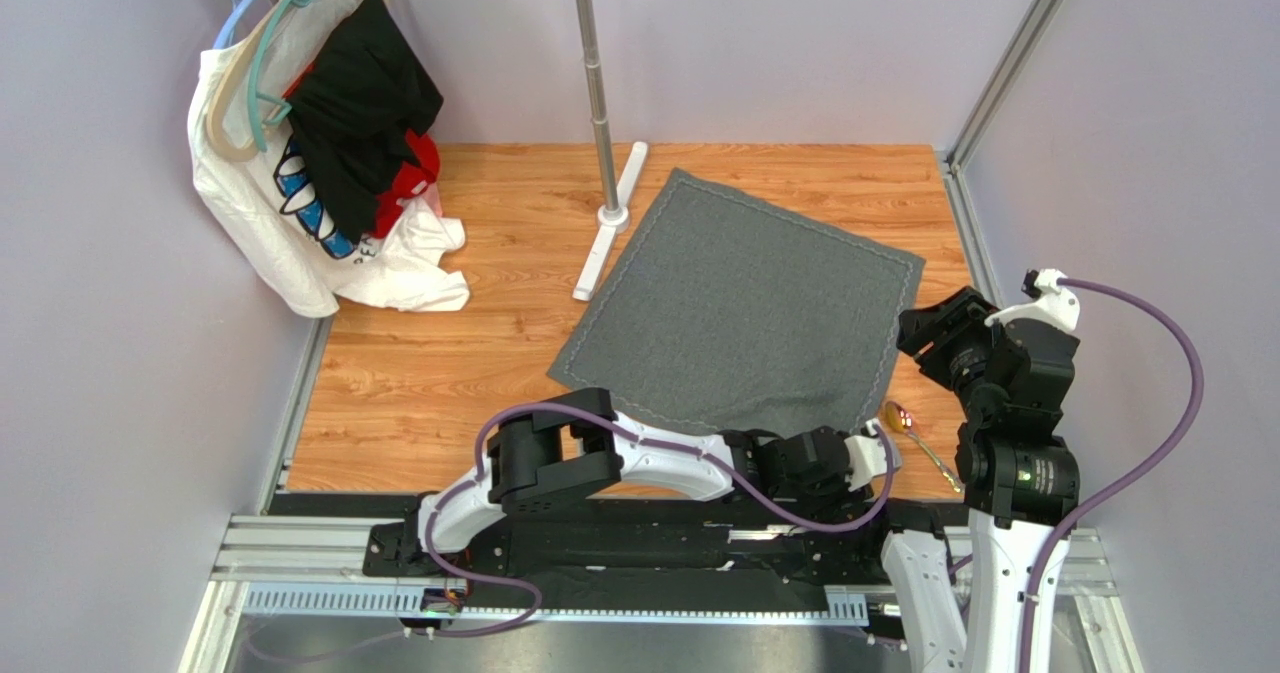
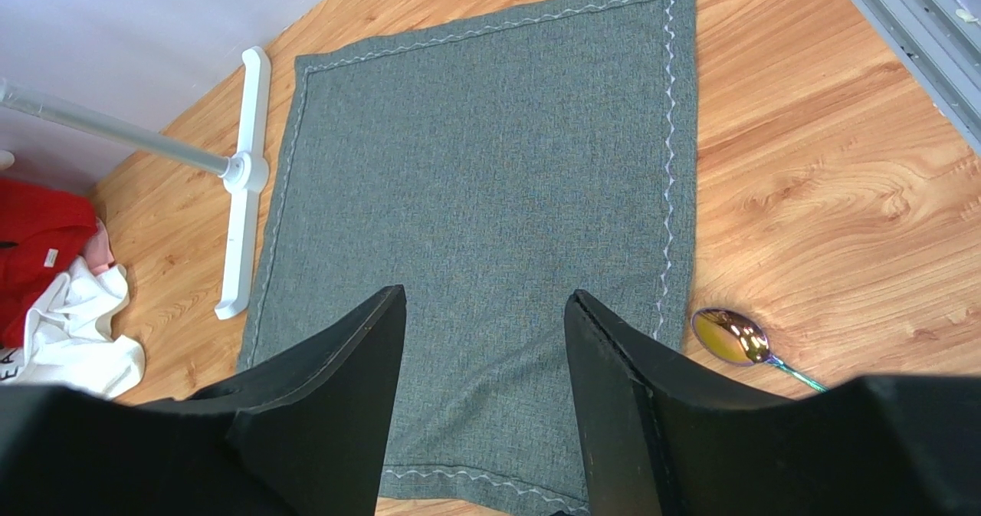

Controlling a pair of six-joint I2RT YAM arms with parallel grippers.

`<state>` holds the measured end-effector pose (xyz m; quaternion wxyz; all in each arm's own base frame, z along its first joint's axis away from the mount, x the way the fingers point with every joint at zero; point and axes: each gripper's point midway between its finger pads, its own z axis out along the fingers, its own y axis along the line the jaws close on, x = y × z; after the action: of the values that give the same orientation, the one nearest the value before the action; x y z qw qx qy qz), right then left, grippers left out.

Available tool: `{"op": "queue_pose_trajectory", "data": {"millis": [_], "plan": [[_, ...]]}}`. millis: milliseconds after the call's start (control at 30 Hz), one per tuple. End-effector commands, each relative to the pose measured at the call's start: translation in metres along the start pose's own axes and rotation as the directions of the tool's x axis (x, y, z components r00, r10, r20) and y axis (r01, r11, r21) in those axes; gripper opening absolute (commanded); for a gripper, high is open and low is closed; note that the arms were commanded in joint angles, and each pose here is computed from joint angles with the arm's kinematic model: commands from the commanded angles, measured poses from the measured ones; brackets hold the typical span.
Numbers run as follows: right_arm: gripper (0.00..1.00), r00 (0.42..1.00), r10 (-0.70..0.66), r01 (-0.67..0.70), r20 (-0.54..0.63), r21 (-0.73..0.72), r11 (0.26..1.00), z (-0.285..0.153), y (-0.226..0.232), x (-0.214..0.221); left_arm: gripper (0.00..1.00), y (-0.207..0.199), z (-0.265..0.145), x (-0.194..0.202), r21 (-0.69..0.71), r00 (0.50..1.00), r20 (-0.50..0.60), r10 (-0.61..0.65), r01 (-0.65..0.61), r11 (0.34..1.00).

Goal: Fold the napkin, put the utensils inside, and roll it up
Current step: Fold the napkin

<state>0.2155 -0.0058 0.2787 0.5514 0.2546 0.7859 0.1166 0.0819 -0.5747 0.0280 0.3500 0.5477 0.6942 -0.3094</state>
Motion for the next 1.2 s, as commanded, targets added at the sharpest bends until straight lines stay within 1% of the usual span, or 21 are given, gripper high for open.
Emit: {"op": "queue_pose_trajectory", "data": {"millis": [0,200,333,433,467,500,533,567,600,667,767,833,900,1067,1167], "plan": [[0.57,0.998,0.004,-0.002,0.059,-0.027,1.0,-0.012,0.009,-0.017,0.52,0.004,0.003,0.004,-0.054,1.0,-0.018,-0.017,0.016,0.998],[0.58,0.998,0.005,-0.003,0.065,-0.033,0.999,-0.013,0.01,-0.018,0.45,0.014,0.005,0.016,-0.127,0.997,-0.055,-0.048,0.04,0.991],[0.58,0.998,0.006,-0.004,0.065,-0.031,0.999,-0.013,0.01,-0.018,0.4,0.014,0.004,0.02,-0.141,0.996,-0.063,-0.056,0.047,0.989],[0.58,0.998,0.006,-0.004,0.067,-0.034,0.999,-0.014,0.011,-0.019,0.29,0.015,0.009,0.027,-0.152,0.993,-0.102,-0.066,0.05,0.987],[0.58,0.998,0.006,-0.004,0.067,-0.034,0.999,-0.014,0.011,-0.02,0.2,0.015,0.008,0.034,-0.156,0.989,-0.135,-0.067,0.046,0.987],[0.58,0.998,0.008,-0.005,0.069,-0.034,0.999,-0.015,0.011,-0.02,0.14,0.014,0.009,0.033,-0.15,0.989,-0.135,-0.065,0.045,0.988],[0.58,0.997,0.008,-0.005,0.071,-0.034,0.999,-0.015,0.011,-0.02,0.04,0.013,0.009,0.033,-0.144,0.989,-0.135,-0.062,0.043,0.989],[0.58,0.997,0.009,-0.007,0.07,-0.034,0.999,-0.015,0.011,-0.02,0.0,0.012,0.009,0.031,-0.133,0.991,-0.122,-0.055,0.039,0.99],[0.58,0.997,0.009,-0.007,0.07,-0.034,0.999,-0.015,0.011,-0.02,0.0,0.01,0.004,0.031,-0.125,0.991,-0.123,-0.053,0.038,0.992],[0.58,0.998,0.005,-0.003,0.065,-0.028,1.0,-0.013,0.01,-0.019,0.0,0.009,0.0,0.02,-0.111,0.995,-0.079,-0.057,0.048,0.993],[0.58,0.998,0.005,-0.004,0.067,-0.022,1.0,-0.013,0.009,-0.019,0.0,0.006,-0.018,0.009,-0.097,0.995,-0.059,-0.08,0.074,0.993],[0.58,0.997,0.007,-0.006,0.073,-0.015,1.0,-0.013,0.007,-0.02,0.0,-0.005,-0.032,-0.008,-0.04,0.996,-0.028,-0.085,0.084,0.996],[0.58,0.998,0.007,-0.006,0.068,-0.01,1.0,-0.012,0.007,-0.019,0.0,-0.013,-0.04,-0.018,-0.001,0.995,-0.025,-0.094,0.094,0.996],[0.58,0.998,0.008,-0.007,0.07,-0.017,1.0,-0.013,0.008,-0.019,0.0,-0.028,-0.048,-0.025,0.065,0.995,-0.027,-0.099,0.101,0.993],[0.58,0.997,0.008,-0.006,0.073,-0.023,1.0,-0.014,0.009,-0.02,0.0,-0.037,-0.052,-0.027,0.096,0.993,-0.051,-0.103,0.107,0.99]]}}
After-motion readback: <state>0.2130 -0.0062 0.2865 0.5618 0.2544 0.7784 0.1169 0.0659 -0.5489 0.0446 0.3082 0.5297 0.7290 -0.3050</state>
